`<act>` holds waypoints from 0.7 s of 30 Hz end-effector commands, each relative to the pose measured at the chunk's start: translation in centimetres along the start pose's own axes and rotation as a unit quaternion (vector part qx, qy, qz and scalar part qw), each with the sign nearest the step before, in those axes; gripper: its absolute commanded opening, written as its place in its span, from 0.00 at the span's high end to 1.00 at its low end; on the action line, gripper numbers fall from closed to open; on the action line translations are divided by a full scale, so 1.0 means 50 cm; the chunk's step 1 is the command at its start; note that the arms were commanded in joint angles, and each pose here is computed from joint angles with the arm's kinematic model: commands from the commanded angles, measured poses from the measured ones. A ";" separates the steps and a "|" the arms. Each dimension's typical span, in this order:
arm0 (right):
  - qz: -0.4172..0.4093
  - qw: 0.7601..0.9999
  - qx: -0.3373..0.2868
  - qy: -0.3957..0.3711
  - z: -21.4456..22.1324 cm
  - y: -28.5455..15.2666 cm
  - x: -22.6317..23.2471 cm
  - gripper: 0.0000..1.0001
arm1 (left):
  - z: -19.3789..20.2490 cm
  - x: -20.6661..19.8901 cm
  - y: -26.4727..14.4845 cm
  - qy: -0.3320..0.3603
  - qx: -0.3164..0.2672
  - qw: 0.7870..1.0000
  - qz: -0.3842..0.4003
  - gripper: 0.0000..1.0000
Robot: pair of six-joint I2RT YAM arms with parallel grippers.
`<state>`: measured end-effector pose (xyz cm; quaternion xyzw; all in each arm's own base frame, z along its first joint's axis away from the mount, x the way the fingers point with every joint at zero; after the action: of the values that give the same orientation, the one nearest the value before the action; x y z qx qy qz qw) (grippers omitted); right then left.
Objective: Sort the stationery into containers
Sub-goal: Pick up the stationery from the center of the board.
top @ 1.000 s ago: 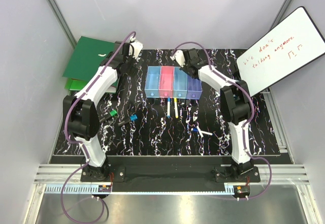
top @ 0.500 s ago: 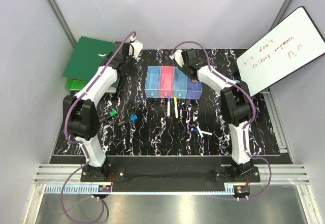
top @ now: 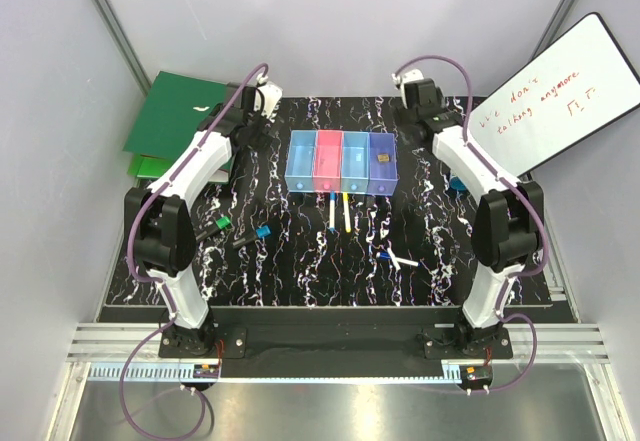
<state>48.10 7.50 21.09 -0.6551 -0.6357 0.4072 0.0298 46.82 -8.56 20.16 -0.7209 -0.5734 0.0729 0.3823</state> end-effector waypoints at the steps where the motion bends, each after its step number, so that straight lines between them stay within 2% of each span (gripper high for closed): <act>1: 0.015 0.995 0.090 0.041 0.118 0.031 -0.027 0.18 | -0.035 0.011 -0.032 -0.013 -0.040 0.999 0.001 0.01; 9: 0.016 0.983 0.142 0.113 0.188 0.062 -0.076 0.17 | -0.025 0.009 -0.025 -0.003 -0.033 0.999 0.002 0.01; 16: 0.001 0.969 0.192 0.155 0.275 0.071 -0.086 0.17 | -0.032 0.012 -0.025 0.004 -0.034 0.999 0.000 0.01; 21: -0.016 0.963 0.202 0.177 0.297 0.072 -0.078 0.17 | -0.038 0.014 -0.022 0.014 -0.030 0.999 -0.004 0.01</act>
<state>43.26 -4.18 11.40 -0.6907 -0.5245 0.4288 0.2528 46.47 -8.57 19.45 -0.7237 -0.5626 0.0734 0.3928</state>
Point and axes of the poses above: each gripper's point midway between its finger pads, its own y axis out along the fingers, its own x axis along the line the jaws close on, z = x × y, the point moved 3 cm from there along -y, back along the fingers, and after that the axes turned 4 degrees about -y, right-handed, at the moved point
